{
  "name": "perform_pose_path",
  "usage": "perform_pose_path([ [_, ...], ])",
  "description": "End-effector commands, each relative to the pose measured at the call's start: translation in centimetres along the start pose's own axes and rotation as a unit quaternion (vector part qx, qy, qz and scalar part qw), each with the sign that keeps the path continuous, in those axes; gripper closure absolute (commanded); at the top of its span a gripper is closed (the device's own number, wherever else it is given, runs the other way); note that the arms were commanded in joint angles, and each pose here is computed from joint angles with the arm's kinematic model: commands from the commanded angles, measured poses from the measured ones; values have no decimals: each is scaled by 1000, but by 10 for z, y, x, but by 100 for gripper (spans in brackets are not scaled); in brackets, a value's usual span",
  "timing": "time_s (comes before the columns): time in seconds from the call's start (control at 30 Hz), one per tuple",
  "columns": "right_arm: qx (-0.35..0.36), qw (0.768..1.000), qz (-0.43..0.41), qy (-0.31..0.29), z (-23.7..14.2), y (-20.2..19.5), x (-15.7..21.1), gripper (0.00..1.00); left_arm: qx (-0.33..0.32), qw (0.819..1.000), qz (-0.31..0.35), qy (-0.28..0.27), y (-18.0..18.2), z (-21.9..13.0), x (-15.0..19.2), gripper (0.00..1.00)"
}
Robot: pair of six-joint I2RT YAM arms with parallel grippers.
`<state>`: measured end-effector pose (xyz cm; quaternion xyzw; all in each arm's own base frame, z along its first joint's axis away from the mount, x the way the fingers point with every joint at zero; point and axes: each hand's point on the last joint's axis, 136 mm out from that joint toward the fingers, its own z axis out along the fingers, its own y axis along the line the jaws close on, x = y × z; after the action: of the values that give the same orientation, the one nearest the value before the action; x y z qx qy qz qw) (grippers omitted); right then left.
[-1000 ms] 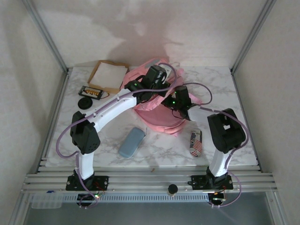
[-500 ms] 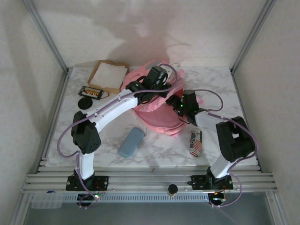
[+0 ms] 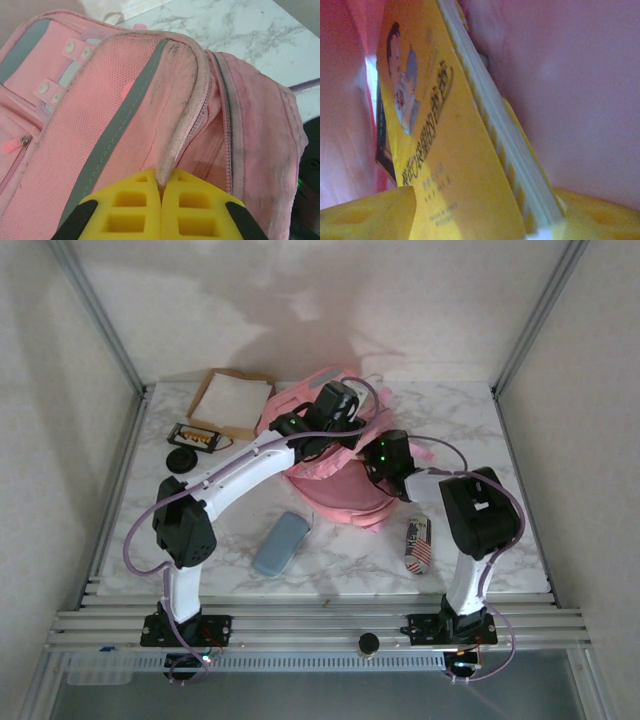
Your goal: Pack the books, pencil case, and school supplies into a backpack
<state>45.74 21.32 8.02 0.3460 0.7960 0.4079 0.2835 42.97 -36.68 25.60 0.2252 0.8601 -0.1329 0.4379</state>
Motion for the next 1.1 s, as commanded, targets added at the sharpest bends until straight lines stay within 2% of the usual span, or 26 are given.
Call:
perform_pose_path([
  [0.0, -28, 999, 5, -39, 8, 20, -24, 35, 28, 998, -15, -62, -14, -22, -43, 100],
  [0.1, -35, 998, 2, -56, 3, 24, -31, 45, 30, 997, -15, -64, -15, -22, -45, 100],
  [0.3, -43, 996, -35, -73, -12, 35, -38, 76, 31, 997, -15, -66, -16, -22, -46, 100],
  [0.37, -48, 996, -48, -65, -14, 35, -36, 88, 31, 997, -17, -69, -15, -23, -48, 100],
  [0.47, -62, 994, -86, -33, -20, 42, -24, 98, 28, 997, -15, -67, -14, -24, -48, 100],
  [0.6, -136, 975, -165, 52, -38, 65, 19, 100, 17, 998, -9, -67, -10, -24, -48, 100],
  [0.67, -139, 962, -210, 104, -44, 60, 43, 100, 18, 998, -9, -66, -11, -23, -48, 100],
  [0.73, -130, 954, -238, 128, -51, 46, 54, 100, 21, 998, -7, -63, -12, -24, -48, 100],
  [0.87, -73, 963, -239, 102, -35, 21, 25, 100, 28, 997, -11, -66, -14, -23, -49, 100],
  [1.0, -77, 968, -228, 66, -8, 36, -7, 100, 37, 998, -16, -56, -19, -20, -43, 100],
  [1.07, -90, 971, -217, 37, -5, 50, -19, 94, 31, 998, -16, -52, -17, -18, -40, 100],
])
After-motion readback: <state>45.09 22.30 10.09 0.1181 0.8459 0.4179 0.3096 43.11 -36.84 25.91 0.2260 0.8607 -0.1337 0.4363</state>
